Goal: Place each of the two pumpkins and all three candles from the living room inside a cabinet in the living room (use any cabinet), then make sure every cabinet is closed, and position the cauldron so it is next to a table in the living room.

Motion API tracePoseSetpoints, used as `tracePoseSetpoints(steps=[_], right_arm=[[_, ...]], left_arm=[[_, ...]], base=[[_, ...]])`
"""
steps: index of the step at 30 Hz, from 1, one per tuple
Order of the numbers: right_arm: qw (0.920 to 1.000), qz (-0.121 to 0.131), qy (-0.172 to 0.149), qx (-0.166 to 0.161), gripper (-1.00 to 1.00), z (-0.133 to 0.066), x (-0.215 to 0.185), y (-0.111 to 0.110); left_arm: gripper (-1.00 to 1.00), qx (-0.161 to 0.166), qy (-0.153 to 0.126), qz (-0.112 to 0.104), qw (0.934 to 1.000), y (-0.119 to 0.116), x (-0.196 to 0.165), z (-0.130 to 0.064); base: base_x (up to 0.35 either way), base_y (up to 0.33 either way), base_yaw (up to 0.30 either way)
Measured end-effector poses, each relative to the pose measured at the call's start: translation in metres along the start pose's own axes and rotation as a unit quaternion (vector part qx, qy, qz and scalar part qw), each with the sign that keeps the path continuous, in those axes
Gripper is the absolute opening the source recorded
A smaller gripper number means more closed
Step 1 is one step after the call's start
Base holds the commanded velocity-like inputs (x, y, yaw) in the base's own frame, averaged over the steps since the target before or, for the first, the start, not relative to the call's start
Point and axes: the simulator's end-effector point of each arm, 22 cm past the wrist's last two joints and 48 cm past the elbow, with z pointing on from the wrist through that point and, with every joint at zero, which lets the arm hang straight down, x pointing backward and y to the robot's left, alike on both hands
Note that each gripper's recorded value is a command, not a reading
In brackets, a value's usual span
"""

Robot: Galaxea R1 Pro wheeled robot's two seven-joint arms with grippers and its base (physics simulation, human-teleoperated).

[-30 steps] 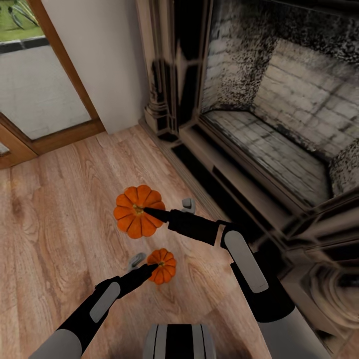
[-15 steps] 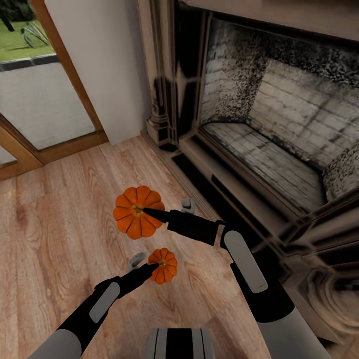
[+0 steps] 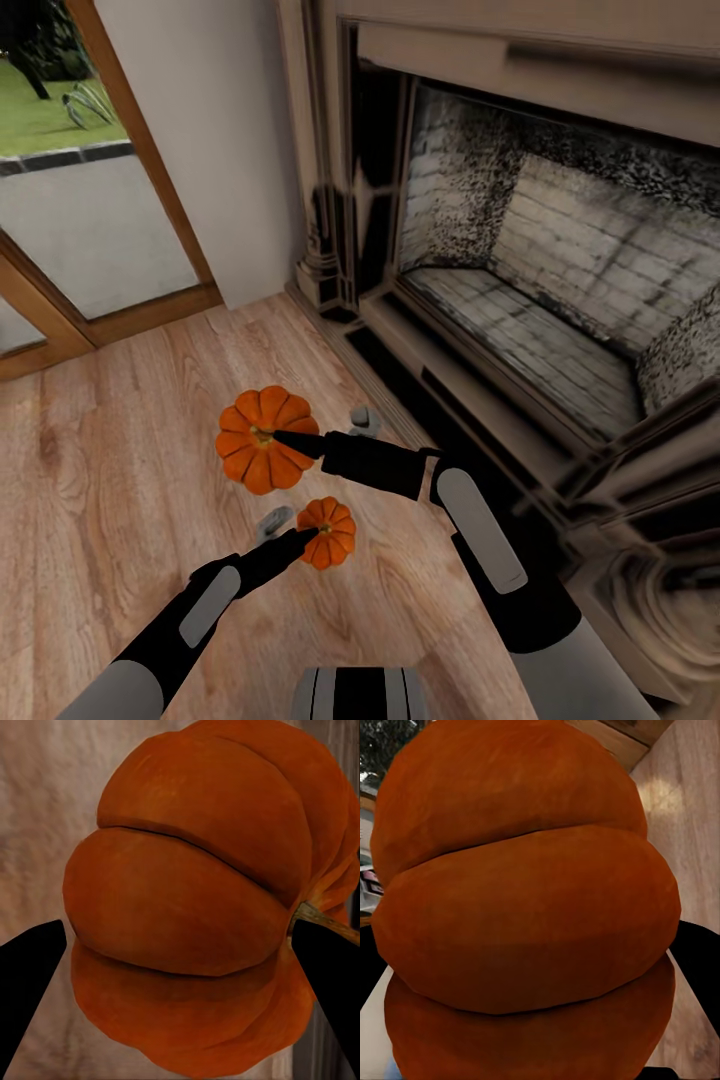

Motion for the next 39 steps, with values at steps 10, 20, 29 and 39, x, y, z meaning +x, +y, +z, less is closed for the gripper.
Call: tracePoseSetpoints(steps=[10, 20, 29, 39], right_arm=[[0.9998, -0.019, -0.005, -0.005, -1.0, -0.004, -0.007, 0.022], [0.9992, -0.038, -0.009, -0.011, -1.0, -0.008, -0.012, 0.045], [0.9992, -0.039, -0.009, -0.009, -1.0, -0.008, -0.012, 0.045], [0.9987, -0.048, 0.007, 0.012, -1.0, -0.001, 0.0, 0.04]], left_arm=[[-1.0, 0.011, -0.014, 0.01, 0.9998, -0.018, -0.013, -0.01], [-1.0, 0.028, -0.028, 0.018, 0.9991, -0.038, -0.026, -0.021], [-1.0, 0.035, -0.03, 0.022, 0.9987, -0.042, -0.028, -0.023], [-1.0, 0.036, -0.03, 0.023, 0.9986, -0.043, -0.029, -0.023]], base=[[0.0, 0.0, 0.0], [0.0, 0.0, 0.0], [0.0, 0.0, 0.0], [-0.173, 0.175, 0.02]])
